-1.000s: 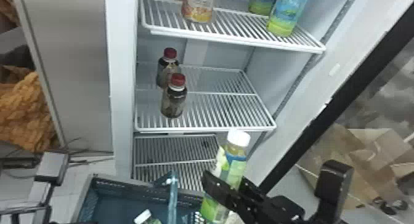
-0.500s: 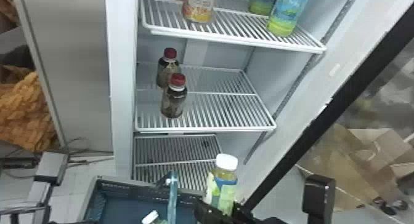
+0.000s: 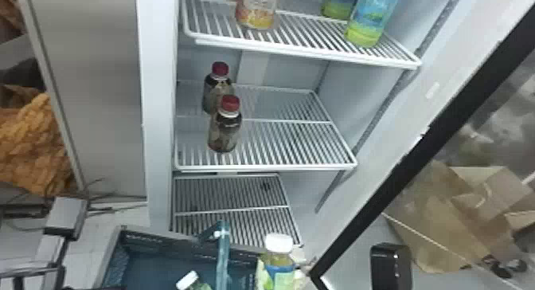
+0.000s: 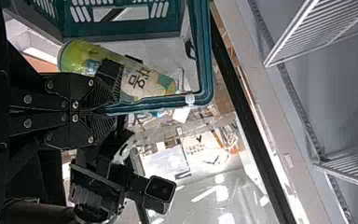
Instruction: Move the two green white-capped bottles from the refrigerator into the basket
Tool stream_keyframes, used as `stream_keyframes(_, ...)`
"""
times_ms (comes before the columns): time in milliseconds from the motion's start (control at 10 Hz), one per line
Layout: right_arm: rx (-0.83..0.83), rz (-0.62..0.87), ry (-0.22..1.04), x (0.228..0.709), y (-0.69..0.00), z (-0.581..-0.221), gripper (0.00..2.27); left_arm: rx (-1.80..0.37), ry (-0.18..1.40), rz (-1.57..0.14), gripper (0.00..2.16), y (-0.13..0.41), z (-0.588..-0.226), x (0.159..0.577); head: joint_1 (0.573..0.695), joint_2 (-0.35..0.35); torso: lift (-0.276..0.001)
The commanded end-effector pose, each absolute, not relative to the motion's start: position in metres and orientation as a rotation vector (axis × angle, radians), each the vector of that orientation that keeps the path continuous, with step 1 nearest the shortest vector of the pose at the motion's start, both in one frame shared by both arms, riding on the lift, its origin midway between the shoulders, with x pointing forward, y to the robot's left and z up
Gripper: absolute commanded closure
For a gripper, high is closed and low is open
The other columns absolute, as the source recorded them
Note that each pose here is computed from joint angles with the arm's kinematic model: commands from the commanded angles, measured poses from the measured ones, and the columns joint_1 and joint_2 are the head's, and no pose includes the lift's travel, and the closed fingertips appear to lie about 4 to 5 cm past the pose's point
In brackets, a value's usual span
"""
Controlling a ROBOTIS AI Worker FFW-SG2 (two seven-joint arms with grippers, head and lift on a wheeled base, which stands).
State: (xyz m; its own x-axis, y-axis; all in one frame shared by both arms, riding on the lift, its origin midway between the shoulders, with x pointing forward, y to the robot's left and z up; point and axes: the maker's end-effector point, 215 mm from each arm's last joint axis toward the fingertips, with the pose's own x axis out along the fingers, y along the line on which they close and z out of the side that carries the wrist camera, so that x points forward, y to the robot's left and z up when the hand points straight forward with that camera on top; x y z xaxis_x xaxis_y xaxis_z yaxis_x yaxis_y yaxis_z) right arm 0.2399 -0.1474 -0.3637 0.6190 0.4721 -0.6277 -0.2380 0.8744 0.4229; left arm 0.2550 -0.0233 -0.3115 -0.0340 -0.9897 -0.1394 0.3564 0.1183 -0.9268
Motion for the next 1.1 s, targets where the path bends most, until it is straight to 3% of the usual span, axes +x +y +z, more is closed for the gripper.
stream_keyframes(0,0.322,0.416,0.819,0.241,-0.148,-0.371,0.84,-0.82,1.041,-1.303,1.16,-0.023,-0.312,0.255,0.695,-0.35,-0.263)
stream_keyframes(200,0.349,0.435,0.829,0.242,-0.141,-0.377,0.83,-0.821,1.041,-1.304,1.16,-0.023,-0.312,0.255,0.695,-0.35,-0.263)
stream_keyframes(500,0.353,0.438,0.836,0.242,-0.139,-0.379,0.53,-0.821,1.037,-1.305,1.16,-0.023,-0.311,0.255,0.695,-0.35,-0.263)
stream_keyframes(1000,0.345,0.414,0.811,0.248,-0.147,-0.377,0.54,-0.827,1.039,-1.305,1.16,-0.023,-0.311,0.254,0.695,-0.35,-0.263)
